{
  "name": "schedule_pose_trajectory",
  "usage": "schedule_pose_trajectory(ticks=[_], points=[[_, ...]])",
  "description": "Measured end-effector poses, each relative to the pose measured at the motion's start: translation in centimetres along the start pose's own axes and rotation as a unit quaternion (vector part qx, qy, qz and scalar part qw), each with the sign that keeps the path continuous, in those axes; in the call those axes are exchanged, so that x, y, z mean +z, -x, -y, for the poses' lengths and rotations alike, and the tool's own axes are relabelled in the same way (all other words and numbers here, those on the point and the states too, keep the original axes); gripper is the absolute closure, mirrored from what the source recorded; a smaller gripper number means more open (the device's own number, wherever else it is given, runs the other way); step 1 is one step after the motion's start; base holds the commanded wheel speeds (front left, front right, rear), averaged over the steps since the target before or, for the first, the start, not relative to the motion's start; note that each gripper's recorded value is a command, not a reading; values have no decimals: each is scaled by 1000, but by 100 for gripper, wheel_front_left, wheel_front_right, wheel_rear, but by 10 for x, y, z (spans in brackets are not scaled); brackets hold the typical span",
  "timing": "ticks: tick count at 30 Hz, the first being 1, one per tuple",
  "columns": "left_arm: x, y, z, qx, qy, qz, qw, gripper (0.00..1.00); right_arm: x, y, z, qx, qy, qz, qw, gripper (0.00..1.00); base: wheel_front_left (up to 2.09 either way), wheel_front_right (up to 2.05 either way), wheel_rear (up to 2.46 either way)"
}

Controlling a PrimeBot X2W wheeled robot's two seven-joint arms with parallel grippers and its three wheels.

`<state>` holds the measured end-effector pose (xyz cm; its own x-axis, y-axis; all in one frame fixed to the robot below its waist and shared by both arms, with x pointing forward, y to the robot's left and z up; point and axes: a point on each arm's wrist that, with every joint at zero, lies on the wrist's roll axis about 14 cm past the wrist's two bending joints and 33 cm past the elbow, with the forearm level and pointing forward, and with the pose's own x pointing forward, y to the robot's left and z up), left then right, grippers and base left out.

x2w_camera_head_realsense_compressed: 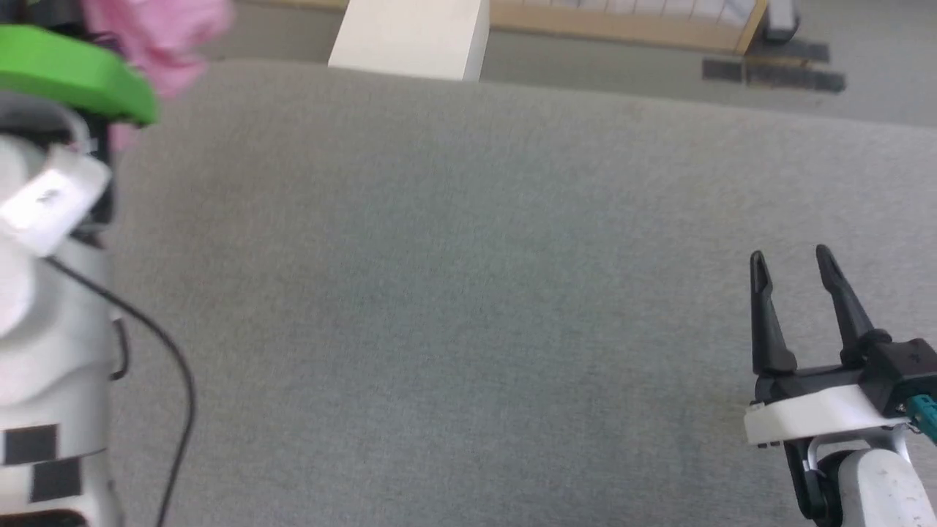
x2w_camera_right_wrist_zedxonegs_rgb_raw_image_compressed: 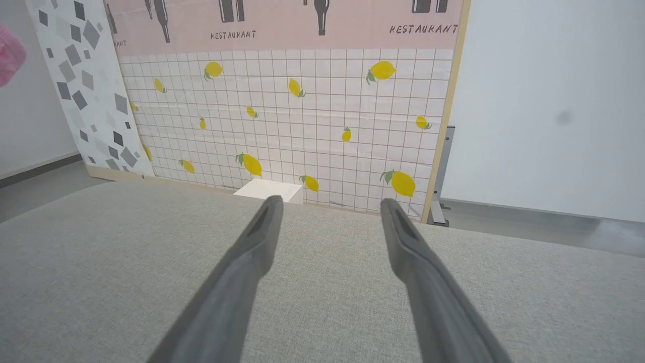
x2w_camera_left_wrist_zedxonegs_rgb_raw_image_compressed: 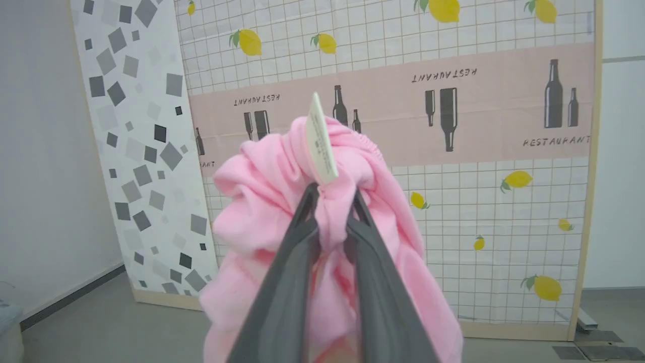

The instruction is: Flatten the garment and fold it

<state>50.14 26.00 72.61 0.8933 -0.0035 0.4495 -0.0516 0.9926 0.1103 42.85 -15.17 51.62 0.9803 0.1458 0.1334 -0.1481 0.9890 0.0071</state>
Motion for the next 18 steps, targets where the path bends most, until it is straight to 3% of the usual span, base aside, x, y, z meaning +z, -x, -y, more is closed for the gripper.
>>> schedule_pose_trajectory(ticks=[9,14,18], points=[[50,-9,125,-133,87,62,985,100,23,36,24,-39,14,17,999,0,0,0,0],[55,-2,195,-200,159,51,966,100,30,55,41,-67,22,20,997,0,0,0,0],[33,16,248,-247,207,0,947,100,34,68,52,-87,27,24,996,0,0,0,0]])
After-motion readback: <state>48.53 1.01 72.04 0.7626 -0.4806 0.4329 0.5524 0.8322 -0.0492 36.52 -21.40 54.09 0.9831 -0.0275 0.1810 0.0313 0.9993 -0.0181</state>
